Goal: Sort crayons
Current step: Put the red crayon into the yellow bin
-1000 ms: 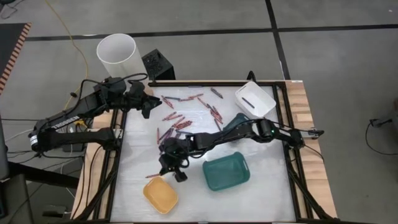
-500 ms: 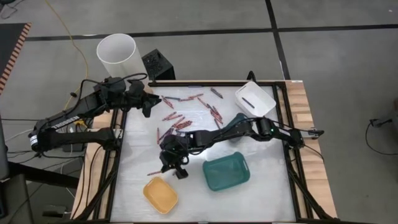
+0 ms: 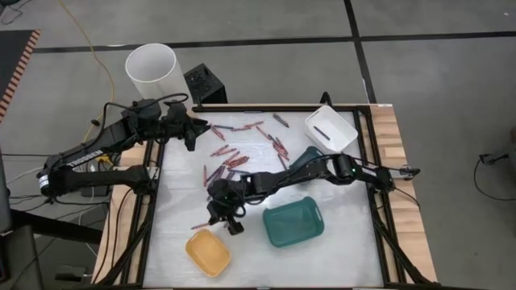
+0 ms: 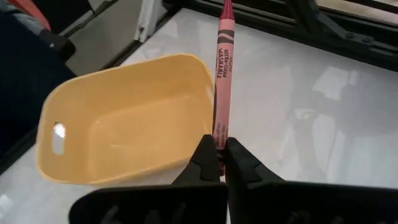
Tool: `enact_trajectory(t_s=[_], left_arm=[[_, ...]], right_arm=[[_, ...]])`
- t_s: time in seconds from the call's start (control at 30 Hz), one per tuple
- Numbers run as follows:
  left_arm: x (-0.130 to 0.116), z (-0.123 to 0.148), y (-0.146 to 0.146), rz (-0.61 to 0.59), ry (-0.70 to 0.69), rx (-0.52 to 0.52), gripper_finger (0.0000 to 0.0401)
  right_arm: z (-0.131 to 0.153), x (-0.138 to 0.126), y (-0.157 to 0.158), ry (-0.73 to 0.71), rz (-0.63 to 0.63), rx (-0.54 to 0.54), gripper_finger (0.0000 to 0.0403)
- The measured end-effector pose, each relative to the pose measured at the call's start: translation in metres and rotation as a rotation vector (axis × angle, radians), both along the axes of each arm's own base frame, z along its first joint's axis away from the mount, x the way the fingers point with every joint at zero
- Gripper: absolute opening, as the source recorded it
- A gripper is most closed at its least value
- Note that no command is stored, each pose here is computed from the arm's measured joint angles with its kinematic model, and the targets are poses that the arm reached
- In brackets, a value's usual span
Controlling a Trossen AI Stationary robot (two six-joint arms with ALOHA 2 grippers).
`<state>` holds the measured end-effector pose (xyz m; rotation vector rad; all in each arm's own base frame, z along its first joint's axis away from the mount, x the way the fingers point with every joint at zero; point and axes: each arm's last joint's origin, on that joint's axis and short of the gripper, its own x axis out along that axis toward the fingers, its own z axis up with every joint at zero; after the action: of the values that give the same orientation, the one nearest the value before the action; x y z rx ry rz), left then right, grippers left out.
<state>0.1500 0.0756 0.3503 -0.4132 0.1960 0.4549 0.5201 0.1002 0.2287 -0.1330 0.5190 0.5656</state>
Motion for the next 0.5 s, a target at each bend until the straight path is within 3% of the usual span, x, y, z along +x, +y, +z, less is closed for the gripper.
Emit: enact_trajectory(t_s=[0.3, 0.5], left_arm=[[0.000, 0.000, 0.000, 0.005, -0.007, -0.018, 0.0112], [0.000, 0.000, 0.000, 0.016, -0.024, -0.057, 0.0112]], right_arm=[[0.003, -0.010, 0.052, -0.067, 0.082, -0.051, 0.0003], [0.011, -0.008, 0.060, -0.166, 0.080, -0.037, 0.0003]])
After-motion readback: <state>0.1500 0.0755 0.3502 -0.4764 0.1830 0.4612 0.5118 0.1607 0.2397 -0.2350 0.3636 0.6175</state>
